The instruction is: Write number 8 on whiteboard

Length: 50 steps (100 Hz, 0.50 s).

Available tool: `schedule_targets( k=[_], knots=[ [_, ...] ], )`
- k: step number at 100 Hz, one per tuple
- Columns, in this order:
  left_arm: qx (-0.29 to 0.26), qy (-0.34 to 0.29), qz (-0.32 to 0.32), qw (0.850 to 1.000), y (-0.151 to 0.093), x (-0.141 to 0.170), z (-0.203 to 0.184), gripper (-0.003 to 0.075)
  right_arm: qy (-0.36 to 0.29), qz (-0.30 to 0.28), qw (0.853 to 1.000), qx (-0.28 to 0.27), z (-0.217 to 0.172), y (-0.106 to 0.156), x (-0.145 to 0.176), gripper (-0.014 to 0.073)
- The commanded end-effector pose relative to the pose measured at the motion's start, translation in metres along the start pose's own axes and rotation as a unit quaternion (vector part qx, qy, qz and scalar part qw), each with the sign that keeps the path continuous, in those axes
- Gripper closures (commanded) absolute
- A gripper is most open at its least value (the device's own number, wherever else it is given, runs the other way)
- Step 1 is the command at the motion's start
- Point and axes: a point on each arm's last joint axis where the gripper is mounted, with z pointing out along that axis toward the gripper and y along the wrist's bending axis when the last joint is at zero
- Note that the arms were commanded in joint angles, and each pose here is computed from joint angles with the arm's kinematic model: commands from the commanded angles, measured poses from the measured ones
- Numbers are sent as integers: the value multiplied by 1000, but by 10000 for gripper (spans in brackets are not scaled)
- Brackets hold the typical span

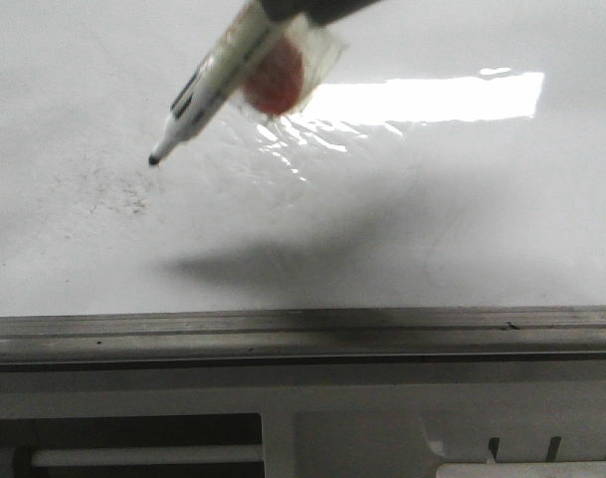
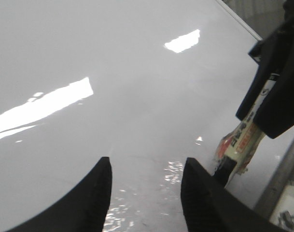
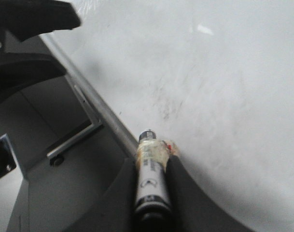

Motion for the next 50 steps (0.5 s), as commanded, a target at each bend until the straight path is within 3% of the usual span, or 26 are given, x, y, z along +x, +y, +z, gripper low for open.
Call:
schedule_targets(
  k=[1, 28, 50],
  knots=[
    [-47, -48, -36, 997, 13, -19, -10, 405, -76, 9, 997, 19, -13, -8, -30, 648],
    [-100, -48, -26, 993, 25, -19, -15, 405, -56, 32, 996, 68, 0, -35, -56, 648],
    [-102, -48, -26, 993, 26, -19, -15, 405, 10, 42, 997, 69, 34, -42, -44, 648]
  ],
)
